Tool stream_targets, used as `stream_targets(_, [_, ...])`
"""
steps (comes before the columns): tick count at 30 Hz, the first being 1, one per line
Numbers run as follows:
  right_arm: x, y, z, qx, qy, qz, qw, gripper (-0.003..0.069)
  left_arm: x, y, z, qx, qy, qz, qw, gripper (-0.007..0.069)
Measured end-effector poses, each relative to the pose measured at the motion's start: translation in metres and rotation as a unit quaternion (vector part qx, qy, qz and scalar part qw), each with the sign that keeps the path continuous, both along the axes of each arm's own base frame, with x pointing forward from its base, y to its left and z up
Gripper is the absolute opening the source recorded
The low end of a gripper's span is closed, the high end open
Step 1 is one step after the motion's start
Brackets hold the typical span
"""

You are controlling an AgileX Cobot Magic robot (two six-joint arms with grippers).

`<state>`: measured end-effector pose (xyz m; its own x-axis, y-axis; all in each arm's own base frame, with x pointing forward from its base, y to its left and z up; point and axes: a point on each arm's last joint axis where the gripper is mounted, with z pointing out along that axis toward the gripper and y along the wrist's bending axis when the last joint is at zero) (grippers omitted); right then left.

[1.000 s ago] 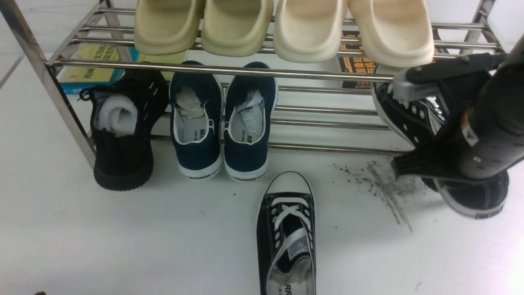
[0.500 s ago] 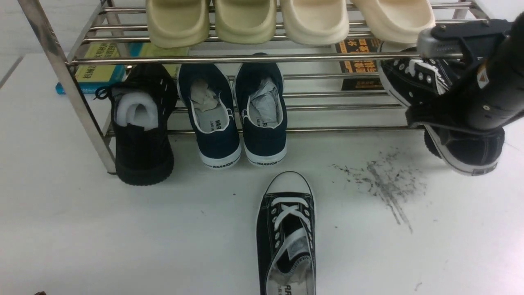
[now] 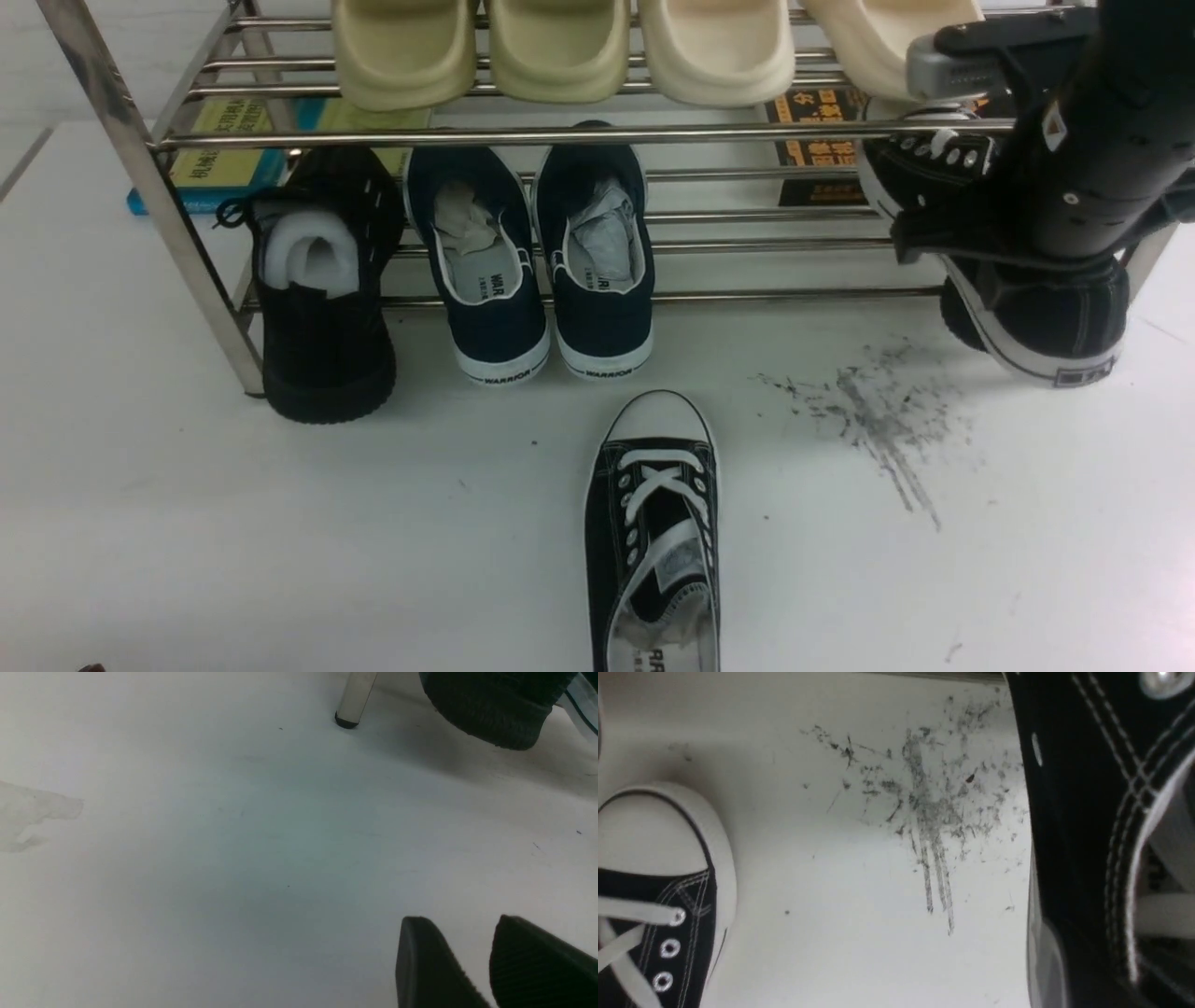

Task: Take the shoes off the shelf with your hand on the white table.

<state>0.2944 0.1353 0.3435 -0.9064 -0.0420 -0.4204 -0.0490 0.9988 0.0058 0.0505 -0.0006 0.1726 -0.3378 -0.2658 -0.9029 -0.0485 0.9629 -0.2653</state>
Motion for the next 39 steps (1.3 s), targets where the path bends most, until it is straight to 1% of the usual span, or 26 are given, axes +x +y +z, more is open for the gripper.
stream_targets(4, [-0.016,0.006,0.012,0.023,0.008,0.021,1.0,0.0027,0.0,0.0,0.0,0.0,0.0,0.0,1.0,0.0242])
stream_targets(11, [-0.037,0.018,0.02,0.045,0.036,0.062,0.996,0.0031,0.0,0.0,0.0,0.0,0.0,0.0,1.0,0.0242])
stream_targets(18, [-0.051,0.028,0.027,0.055,0.032,0.089,0.994,0.0038,0.0,0.0,0.0,0.001,0.0,0.0,1.0,0.0242])
stream_targets(24, [-0.077,0.05,0.036,0.064,0.023,0.145,0.987,0.0041,0.0,0.0,0.0,0.001,0.0,0.0,1.0,0.0242])
stream_targets(29, [-0.1,0.061,0.04,0.076,0.023,0.17,0.982,0.0046,0.0,0.0,0.0,0.001,0.0,0.0,1.0,0.0242])
stream_targets(32, [-0.117,0.065,0.032,0.075,0.036,0.179,0.98,0.005,0.0,0.0,0.0,0.001,0.0,0.0,1.0,0.0242])
stream_targets(35, [-0.133,0.064,0.01,0.059,0.065,0.174,0.981,0.0051,0.0,0.0,0.0,0.001,0.0,0.0,1.0,0.0242])
stream_targets(36, [-0.134,0.064,0.009,0.058,0.068,0.173,0.981,0.0051,0.0,0.0,0.0,0.001,0.0,0.0,1.0,0.0242])
stream_targets(39, [-0.145,0.062,-0.019,0.035,0.096,0.164,0.981,0.0053,0.0,0.0,0.0,0.001,0.0,0.0,1.0,0.0242])
